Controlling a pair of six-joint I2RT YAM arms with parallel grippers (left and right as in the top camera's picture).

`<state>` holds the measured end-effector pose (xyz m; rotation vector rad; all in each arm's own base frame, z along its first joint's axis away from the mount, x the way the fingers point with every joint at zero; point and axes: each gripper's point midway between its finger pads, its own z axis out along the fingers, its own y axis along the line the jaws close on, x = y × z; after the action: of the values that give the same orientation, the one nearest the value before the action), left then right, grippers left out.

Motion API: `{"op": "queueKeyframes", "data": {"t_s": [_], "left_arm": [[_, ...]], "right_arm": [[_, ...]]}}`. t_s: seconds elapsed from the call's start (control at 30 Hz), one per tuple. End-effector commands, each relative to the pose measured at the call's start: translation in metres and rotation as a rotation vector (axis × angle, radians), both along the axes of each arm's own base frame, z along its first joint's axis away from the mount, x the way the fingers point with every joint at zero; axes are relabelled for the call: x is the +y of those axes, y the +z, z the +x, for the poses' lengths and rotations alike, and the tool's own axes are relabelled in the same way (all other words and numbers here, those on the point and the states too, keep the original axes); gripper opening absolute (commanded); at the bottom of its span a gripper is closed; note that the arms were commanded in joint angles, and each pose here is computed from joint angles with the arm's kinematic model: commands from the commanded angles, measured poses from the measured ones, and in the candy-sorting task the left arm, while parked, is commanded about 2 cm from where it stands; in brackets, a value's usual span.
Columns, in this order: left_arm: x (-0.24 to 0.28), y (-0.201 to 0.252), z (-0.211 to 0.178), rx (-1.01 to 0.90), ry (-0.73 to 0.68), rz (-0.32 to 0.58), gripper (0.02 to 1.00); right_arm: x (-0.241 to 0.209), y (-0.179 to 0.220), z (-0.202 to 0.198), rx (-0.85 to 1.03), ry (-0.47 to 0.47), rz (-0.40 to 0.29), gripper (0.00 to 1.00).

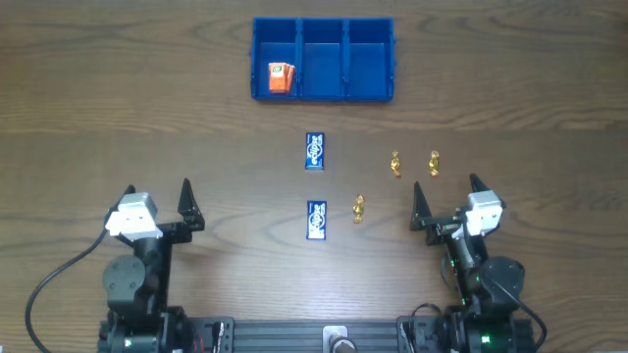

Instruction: Sort Candies Into Trays

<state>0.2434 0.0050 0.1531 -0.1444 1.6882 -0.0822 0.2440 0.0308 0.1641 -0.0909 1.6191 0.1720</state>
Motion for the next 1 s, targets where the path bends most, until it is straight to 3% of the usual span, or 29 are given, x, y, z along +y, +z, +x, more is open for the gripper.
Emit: {"op": "queueKeyframes", "data": {"t_s": [0.03,0.1,0.23,0.33,0.5,0.7,0.9,1.0], "left_arm": [[0.0,-0.018,0.0,0.041,-0.003,0.01,0.998],[0.0,-0.018,0.0,0.041,-0.003,0.01,0.998],[0.0,-0.018,0.0,0.041,-0.003,0.01,0.998],[0.0,-0.018,0.0,0.041,-0.003,0.01,0.998],[0.0,-0.018,0.0,0.041,-0.003,0.01,0.998],[0.0,-0.018,0.0,0.041,-0.003,0.01,0.998],[0.0,-0.018,0.0,0.041,-0.003,0.01,0.998],[0.0,-0.018,0.0,0.041,-0.003,0.01,0.998]], "right_arm": [[0.006,0.01,-0.001,-0.028,0.028,0.048,0.998],[0.013,0.024,-0.003,-0.023,0.071,0.115,0.998],[0.038,0.076,-0.009,0.042,0.221,0.14,0.998],[0.045,0.109,-0.003,0.185,0.247,0.15,0.998],[0.054,0.124,0.008,0.422,0.27,0.181,0.998],[0.103,0.089,0.018,0.81,0.326,0.195,0.998],[0.178,0.011,0.007,1.124,0.307,0.055,0.998],[0.197,-0.034,-0.009,1.261,0.226,-0.026,0.998]]}}
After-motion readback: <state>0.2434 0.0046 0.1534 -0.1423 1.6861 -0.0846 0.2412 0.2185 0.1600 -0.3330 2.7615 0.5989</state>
